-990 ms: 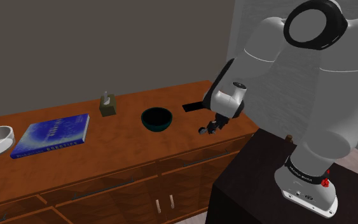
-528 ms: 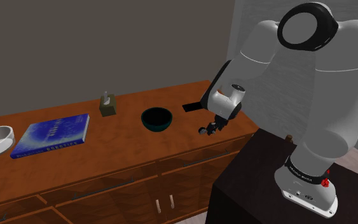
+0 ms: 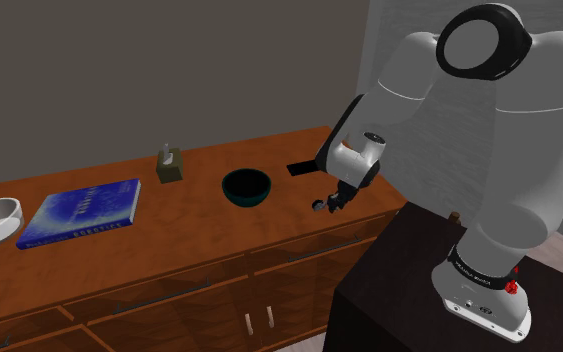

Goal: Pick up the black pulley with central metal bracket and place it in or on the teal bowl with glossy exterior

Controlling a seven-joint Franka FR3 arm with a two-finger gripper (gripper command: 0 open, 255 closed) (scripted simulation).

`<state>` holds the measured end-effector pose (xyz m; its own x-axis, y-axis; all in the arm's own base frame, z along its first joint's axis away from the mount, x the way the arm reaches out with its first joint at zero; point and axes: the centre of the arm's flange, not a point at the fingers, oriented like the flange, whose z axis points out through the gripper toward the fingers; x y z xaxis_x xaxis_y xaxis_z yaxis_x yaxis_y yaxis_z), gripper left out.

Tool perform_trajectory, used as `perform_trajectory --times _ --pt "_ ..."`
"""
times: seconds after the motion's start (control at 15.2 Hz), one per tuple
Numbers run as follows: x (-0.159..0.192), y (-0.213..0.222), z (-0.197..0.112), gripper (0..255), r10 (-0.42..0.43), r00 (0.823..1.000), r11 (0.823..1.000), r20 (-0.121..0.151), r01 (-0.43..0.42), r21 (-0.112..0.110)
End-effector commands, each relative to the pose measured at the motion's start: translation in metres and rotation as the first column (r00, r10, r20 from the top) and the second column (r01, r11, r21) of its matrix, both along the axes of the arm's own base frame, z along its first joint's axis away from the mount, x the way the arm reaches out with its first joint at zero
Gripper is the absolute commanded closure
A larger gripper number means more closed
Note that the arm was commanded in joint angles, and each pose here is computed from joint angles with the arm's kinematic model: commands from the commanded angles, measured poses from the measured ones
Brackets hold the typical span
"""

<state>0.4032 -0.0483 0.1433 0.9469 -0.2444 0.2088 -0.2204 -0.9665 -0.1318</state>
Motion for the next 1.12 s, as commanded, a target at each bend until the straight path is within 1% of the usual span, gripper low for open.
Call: perform_trajectory --times 0.0,0.26,1.06 --pt "0.000 0.000 0.000 255 0.000 1.000 1.000 0.000 0.000 0.000" --pt "0.000 0.000 0.000 255 0.000 1.000 1.000 0.000 0.000 0.000" --pt "0.000 0.000 0.063 255 0.000 1.000 1.000 0.000 0.000 0.000"
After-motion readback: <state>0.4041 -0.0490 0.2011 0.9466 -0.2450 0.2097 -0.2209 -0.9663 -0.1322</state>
